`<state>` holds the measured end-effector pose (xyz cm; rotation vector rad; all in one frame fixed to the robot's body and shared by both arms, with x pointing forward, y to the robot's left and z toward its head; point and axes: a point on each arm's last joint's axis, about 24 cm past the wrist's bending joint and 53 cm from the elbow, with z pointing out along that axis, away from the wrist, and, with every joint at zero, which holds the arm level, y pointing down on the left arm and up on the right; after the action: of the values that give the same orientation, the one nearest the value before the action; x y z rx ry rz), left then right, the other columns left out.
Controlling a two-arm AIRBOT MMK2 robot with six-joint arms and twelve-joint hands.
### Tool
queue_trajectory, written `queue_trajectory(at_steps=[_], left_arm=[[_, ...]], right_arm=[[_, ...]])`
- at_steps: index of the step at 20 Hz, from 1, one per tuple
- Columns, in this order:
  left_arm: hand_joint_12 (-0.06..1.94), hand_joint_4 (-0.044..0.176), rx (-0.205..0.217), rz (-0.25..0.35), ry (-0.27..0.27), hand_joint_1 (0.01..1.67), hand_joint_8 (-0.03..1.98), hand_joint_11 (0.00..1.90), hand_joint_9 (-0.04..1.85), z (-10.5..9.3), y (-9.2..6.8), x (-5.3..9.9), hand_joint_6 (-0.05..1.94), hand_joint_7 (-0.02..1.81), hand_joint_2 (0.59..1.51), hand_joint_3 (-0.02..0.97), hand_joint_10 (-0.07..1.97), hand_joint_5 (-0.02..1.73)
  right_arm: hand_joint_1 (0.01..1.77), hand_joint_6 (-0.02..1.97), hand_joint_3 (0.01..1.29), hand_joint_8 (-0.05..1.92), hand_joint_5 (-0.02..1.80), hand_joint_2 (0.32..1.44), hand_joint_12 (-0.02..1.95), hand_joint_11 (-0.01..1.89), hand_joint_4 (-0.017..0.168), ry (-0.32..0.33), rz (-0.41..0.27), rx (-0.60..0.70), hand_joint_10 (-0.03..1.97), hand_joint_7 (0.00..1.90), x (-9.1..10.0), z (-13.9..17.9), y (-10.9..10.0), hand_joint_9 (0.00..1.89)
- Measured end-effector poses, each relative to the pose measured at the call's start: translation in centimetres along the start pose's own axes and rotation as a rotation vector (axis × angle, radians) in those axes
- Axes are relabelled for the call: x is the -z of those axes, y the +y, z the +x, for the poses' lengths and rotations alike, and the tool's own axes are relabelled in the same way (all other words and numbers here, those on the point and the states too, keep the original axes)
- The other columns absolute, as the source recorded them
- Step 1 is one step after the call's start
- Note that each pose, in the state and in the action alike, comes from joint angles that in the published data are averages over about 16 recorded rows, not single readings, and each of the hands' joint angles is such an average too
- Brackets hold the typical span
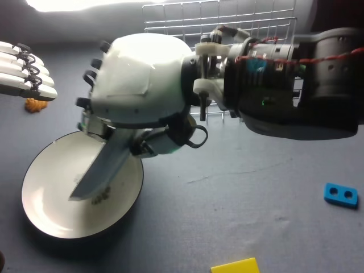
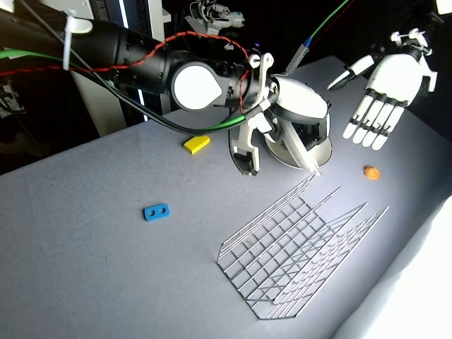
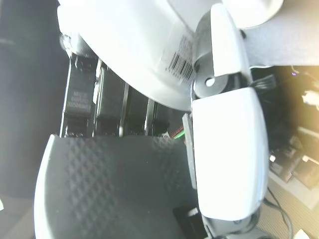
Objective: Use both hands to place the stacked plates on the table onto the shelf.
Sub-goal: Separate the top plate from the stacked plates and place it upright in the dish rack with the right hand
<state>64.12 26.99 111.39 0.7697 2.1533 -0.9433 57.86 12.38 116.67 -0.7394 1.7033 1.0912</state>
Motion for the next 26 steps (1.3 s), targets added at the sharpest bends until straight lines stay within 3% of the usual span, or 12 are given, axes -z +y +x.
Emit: queue_trajectory(at_steps=[8,19,26], left_arm=[[0.25,0.003,0.019,-0.033,-0.025,0.02,0.00,0.02,0.10,-0.6,0.6,0.6,0.01,0.10,1.090,0.015,0.02,0.10],[0.23,0.005,-0.002,-0.097,-0.032,0.02,0.00,0.02,0.09,-0.7,2.2,1.4,0.01,0.10,1.089,0.014,0.02,0.09],[0.22,0.006,0.000,-0.130,-0.014,0.02,0.00,0.02,0.09,0.0,3.1,1.6,0.01,0.10,1.086,0.013,0.02,0.09]], right_arm=[[1.17,1.10,0.01,1.01,0.89,1.03,1.37,0.83,0.024,-0.041,-0.013,-0.013,0.65,0.96,1.4,-3.3,1.6,1.04],[1.18,1.10,0.01,1.02,0.87,1.03,1.38,0.83,0.024,-0.115,-0.031,-0.184,0.65,0.95,3.3,-8.9,1.1,1.04],[1.18,1.10,0.01,1.02,0.87,1.04,1.38,0.83,0.024,-0.172,-0.008,-0.345,0.67,0.95,4.8,-12.9,-0.5,1.05]])
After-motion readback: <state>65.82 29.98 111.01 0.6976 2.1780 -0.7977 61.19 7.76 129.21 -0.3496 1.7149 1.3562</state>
